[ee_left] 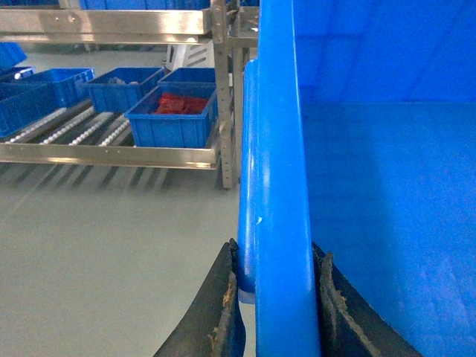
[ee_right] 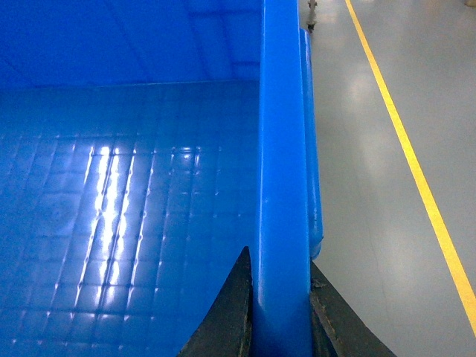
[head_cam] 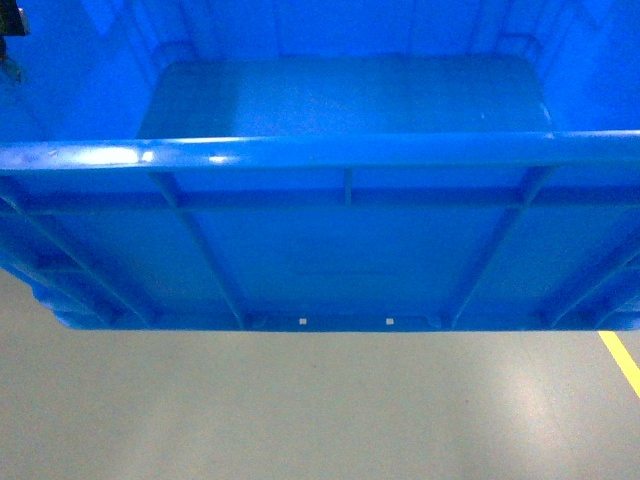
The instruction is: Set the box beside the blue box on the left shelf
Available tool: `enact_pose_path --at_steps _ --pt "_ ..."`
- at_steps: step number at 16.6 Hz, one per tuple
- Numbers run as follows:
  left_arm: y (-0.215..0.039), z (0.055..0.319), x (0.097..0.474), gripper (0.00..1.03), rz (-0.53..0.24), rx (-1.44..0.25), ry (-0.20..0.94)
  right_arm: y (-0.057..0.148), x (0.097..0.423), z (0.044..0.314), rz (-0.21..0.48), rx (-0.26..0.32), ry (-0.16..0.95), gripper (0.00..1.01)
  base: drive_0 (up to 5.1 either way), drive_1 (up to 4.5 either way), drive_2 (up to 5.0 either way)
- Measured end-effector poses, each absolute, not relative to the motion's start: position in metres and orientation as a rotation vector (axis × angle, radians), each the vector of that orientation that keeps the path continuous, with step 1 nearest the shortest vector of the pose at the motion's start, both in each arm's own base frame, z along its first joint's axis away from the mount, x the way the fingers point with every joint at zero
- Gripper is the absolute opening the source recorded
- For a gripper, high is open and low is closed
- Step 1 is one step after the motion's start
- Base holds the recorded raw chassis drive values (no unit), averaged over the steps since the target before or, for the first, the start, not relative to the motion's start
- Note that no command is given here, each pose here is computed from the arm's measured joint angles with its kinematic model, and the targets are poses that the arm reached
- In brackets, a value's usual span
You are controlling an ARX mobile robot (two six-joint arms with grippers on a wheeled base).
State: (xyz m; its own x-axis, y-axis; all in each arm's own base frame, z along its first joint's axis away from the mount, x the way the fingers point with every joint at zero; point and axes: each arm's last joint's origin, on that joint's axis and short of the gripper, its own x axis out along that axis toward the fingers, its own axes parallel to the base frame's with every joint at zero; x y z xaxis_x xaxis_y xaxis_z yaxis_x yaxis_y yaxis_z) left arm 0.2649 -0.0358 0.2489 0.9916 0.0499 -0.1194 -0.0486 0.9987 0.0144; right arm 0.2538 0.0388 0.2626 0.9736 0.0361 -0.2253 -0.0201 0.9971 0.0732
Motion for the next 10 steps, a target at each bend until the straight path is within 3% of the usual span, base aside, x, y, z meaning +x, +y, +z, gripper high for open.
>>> enact_pose_path --at_steps 10 --pt "-0.0354 0.2492 0.2650 0.19 0.050 0.010 0.117 0.0388 0.2538 0.2628 0.029 0.071 0.226 0.09 0.0 4.31 -4.3"
